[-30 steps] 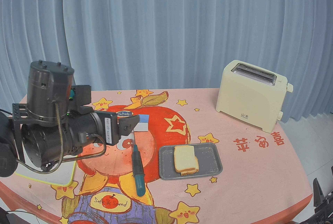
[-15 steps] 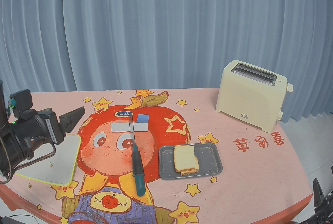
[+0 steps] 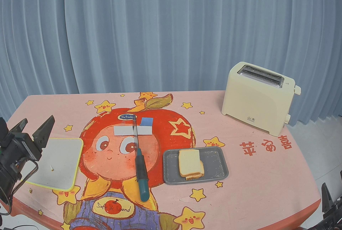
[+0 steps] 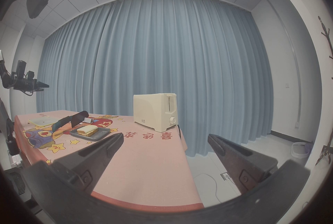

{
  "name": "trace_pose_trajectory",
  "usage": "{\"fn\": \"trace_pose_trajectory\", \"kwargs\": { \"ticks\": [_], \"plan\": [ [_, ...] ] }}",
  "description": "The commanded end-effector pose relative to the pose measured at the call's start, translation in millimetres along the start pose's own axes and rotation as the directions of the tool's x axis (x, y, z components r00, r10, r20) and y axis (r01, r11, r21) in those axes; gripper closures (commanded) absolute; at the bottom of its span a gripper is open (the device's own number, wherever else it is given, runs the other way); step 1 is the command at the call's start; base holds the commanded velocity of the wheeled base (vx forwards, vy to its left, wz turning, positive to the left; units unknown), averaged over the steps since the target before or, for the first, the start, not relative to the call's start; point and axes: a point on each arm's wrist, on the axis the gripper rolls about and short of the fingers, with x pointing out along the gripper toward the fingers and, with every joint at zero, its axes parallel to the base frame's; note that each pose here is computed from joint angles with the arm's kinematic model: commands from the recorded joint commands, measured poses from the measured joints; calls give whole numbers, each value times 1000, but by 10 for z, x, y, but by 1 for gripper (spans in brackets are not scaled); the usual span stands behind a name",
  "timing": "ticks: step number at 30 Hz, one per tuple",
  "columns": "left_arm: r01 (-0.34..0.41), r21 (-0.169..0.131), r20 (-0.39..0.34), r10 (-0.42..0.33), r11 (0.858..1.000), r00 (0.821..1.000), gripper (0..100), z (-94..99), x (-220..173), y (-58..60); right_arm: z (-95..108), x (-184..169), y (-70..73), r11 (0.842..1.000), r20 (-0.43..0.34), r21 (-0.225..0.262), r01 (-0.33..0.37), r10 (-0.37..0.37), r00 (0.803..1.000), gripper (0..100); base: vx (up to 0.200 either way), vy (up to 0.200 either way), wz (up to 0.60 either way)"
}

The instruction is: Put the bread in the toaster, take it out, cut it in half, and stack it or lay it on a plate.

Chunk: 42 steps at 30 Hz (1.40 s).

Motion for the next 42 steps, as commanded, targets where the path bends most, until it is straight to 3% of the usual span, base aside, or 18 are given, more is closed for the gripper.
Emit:
{"fn": "trace_pose_trajectory", "kwargs": {
  "ticks": [1, 8, 10, 16, 19, 21, 24, 25, 26, 28, 31, 33, 35, 36, 38, 42],
  "plan": [
    [-7, -11, 61, 8, 1000, 998, 0, -66, -260, 110, -53, 2, -1, 1000, -4, 0, 0, 0, 1000, 0, 0, 0, 0],
    [-15, -10, 44, 15, 1000, 999, 0, -321, -461, 208, -52, 2, -1, 1000, -2, 0, 0, 0, 1000, 0, 0, 0, 0],
    [-16, -8, 32, 17, 1000, 999, 0, -475, -567, 262, -52, 2, -1, 1000, -2, 0, 0, 0, 1000, 0, 0, 0, 0],
    [-31, -23, 36, 32, 999, 999, 0, -649, -877, 379, -52, 2, -1, 1000, -2, 0, 0, 0, 1000, 0, 0, 0, 0],
    [-69, 4, 6, 69, 998, 998, 0, -801, -1026, 443, -52, 2, -1, 1000, -2, 0, 0, 0, 1000, 0, 0, 0, 0],
    [-51, 14, 12, 51, 999, 999, 0, -852, -1089, 461, -52, 2, -1, 1000, -2, 0, 0, 0, 1000, 0, 0, 0, 0],
    [86, 80, 17, -88, 993, 996, 0, -971, -1208, 474, -52, 2, -1, 1000, -2, 0, 0, 0, 1000, 0, 0, 0, 0],
    [103, 87, 10, -104, 991, 995, 0, -989, -1218, 475, -52, 2, -1, 1000, -2, 0, 0, 0, 1000, 0, 0, 0, 0],
    [176, 115, -56, -170, 978, 984, 0, -1061, -1230, 471, -52, 2, -1, 1000, -2, 0, 1, -1, 1000, 0, 0, 0, 0],
    [194, 141, -121, -178, 971, 977, 0, -1110, -1227, 473, -52, 2, -1, 1000, -2, 0, 0, 0, 1000, 0, 0, 0, 0],
    [195, 144, -124, -177, 970, 976, 0, -1104, -1227, 472, -52, 2, -1, 1000, -2, 0, 0, 0, 1000, 0, 0, 0, 0],
    [190, 140, -128, -172, 972, 977, 0, -1104, -1223, 471, -52, 2, -1, 1000, -2, 0, 0, 0, 1000, 0, 0, 0, 0],
    [40, 133, -112, -25, 990, 993, 0, -1106, -1222, 453, -53, 2, -1, 1000, -4, 0, 0, 0, 1000, 0, 0, 0, 0],
    [40, 133, -112, -25, 990, 993, 0, -1106, -1222, 453, -53, 2, -1, 1000, -4, 0, 0, 0, 1000, 0, 0, 0, 0],
    [-122, 140, -77, 134, 983, 988, 0, -1117, -1227, 431, -52, 2, -1, 1000, -2, 0, 0, 0, 1000, 0, 0, 0, 0],
    [-93, 184, -74, 109, 978, 991, 0, -1111, -1226, 428, -52, 2, -1, 1000, -2, 0, 0, 0, 1000, 0, 0, 0, 0]
  ]
}}
